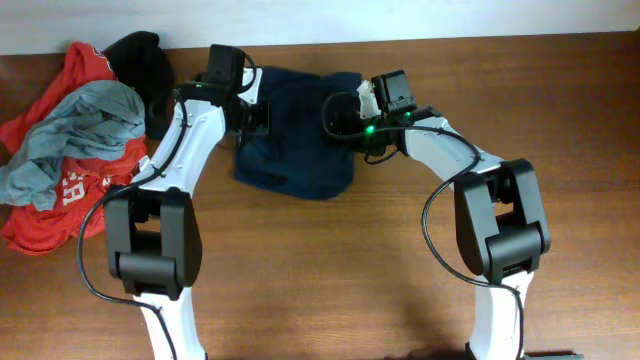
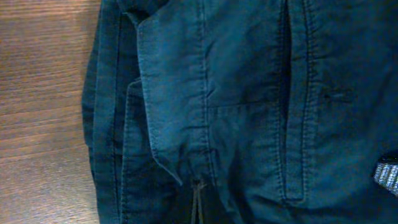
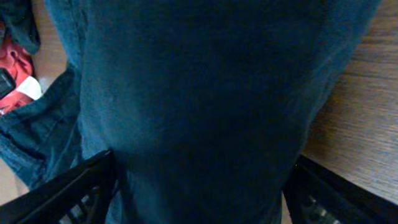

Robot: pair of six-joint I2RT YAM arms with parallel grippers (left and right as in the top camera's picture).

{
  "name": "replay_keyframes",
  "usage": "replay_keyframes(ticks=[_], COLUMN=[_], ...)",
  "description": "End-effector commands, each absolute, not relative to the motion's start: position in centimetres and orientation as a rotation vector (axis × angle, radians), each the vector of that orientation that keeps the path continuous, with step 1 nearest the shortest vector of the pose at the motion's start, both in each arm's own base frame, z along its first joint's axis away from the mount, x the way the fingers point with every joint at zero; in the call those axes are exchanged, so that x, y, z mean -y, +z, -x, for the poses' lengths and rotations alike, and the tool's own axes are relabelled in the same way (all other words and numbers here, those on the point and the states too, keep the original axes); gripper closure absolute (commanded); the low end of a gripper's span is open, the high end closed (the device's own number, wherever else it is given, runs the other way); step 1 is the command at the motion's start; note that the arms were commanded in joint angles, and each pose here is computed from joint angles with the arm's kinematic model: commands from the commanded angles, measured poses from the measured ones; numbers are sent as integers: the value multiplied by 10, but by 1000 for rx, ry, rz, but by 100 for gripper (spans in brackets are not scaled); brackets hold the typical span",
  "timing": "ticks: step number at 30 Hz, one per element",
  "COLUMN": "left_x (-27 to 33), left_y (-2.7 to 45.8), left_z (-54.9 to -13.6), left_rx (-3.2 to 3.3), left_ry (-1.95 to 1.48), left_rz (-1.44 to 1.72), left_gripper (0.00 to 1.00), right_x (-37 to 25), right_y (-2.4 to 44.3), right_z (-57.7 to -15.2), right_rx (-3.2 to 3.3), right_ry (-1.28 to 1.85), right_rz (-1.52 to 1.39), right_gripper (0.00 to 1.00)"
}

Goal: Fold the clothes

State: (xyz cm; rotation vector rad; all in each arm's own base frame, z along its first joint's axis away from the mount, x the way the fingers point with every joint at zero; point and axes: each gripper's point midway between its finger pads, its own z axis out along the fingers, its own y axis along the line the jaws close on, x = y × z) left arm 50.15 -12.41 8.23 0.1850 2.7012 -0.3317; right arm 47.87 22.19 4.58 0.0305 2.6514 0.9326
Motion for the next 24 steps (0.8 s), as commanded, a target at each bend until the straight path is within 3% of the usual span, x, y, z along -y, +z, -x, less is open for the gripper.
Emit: replay_keyframes(ticks=[1, 5, 8, 17, 24], left_x=[124, 126, 126, 124, 102], left_y=[52, 26, 13, 9, 49], left_z=[-494, -491, -491, -492, -500], left_rx=[-2763, -2811, -2831, -2836, -2770], left_ry=[-279, -277, -276, -275, -269], left_rz=[-209, -212, -211, -207, -144], left_gripper=[99, 99, 99, 99, 99], right_x=[-221, -220, -221, -221, -174], right_y=[31, 20, 16, 17, 26], right_z=[-480, -481, -485, -490, -510], right_rx=[-2677, -2685, -2674, -2649, -2598], right_ry=[897, 881, 883, 885, 956], right_rz=[-50, -56, -52, -43, -191], right_gripper=[18, 19, 28, 96, 96])
